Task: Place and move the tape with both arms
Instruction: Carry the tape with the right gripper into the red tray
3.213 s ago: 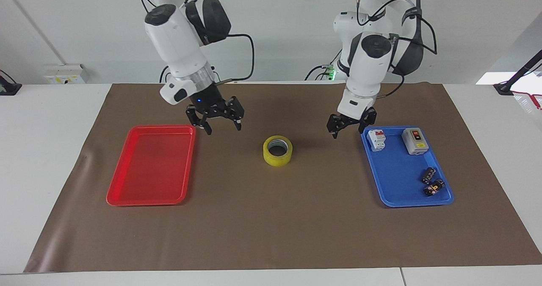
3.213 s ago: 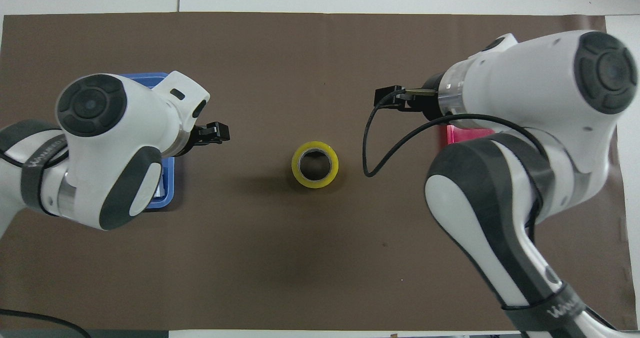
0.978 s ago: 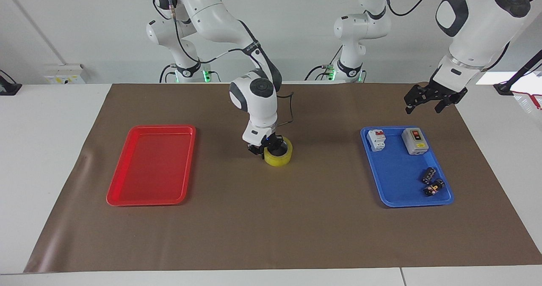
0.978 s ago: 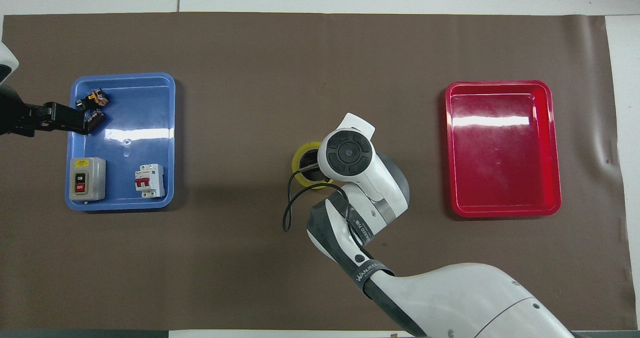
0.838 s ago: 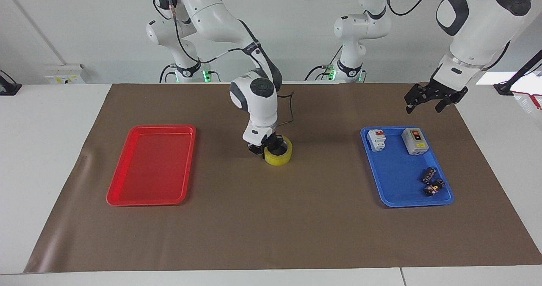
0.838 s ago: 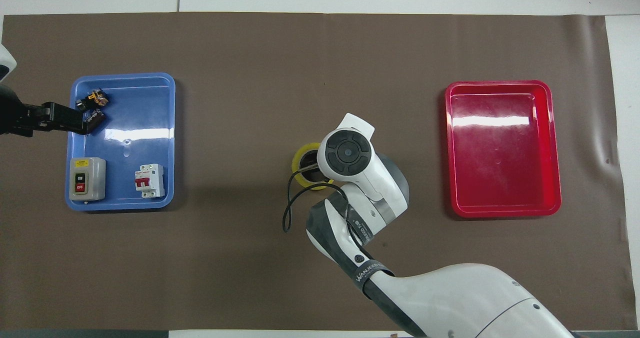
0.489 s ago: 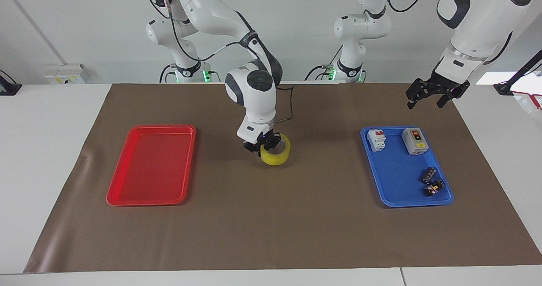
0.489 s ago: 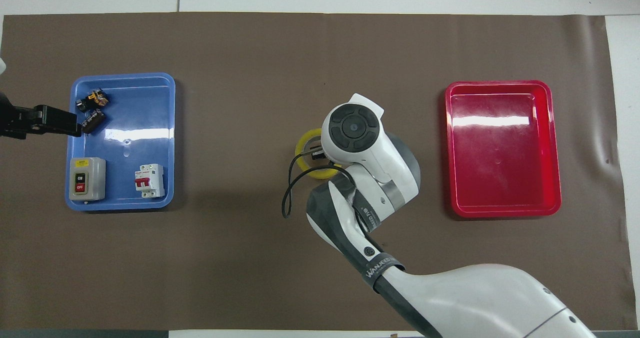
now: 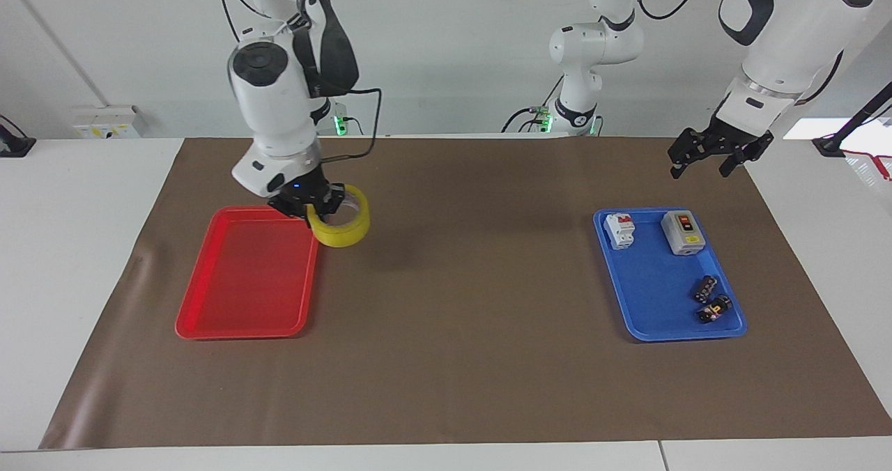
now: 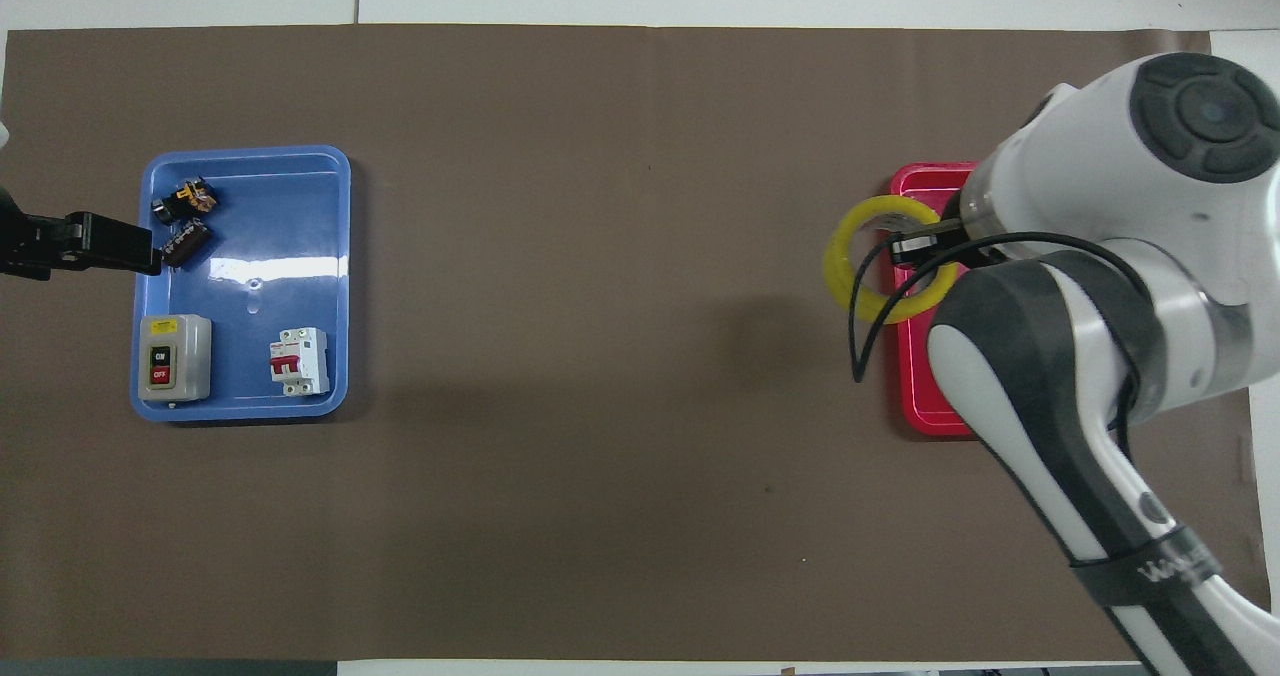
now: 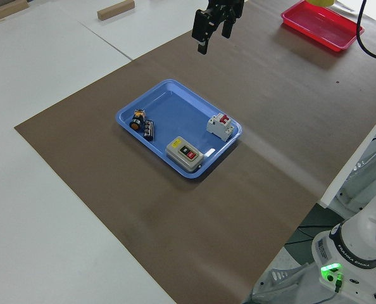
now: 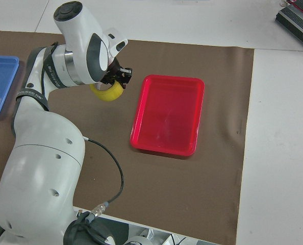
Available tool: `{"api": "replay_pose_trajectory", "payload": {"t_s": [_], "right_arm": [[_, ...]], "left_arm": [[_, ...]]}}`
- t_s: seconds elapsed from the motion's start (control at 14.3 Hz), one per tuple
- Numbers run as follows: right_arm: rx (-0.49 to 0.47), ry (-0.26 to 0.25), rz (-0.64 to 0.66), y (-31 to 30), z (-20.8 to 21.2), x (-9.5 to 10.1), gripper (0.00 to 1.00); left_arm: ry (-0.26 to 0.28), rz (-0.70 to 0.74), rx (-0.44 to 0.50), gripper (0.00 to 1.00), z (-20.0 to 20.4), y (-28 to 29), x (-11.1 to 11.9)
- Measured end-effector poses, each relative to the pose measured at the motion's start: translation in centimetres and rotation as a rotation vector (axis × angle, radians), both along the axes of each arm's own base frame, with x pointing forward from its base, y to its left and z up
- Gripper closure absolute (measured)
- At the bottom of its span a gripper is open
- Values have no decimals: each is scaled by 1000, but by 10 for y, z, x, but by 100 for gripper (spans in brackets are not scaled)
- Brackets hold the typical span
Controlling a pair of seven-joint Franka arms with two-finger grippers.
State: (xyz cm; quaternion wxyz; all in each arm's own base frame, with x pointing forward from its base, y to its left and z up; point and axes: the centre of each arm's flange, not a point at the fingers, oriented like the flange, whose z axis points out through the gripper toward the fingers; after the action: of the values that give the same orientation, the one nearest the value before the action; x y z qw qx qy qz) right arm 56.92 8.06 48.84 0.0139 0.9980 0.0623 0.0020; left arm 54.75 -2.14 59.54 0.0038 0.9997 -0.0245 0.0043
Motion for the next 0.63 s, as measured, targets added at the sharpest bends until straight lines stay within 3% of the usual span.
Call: {"api": "replay_pose_trajectory", "payload": {"t_s": [0.28,0.63], "right_arm": [[0,-41,55,-98,-60,-13,79],[-12,-76,94,-169,-118,-38,79]], "left_arm": [[0,0,0,0,0,0,0],[0,0,0,0,0,0,0]]}}
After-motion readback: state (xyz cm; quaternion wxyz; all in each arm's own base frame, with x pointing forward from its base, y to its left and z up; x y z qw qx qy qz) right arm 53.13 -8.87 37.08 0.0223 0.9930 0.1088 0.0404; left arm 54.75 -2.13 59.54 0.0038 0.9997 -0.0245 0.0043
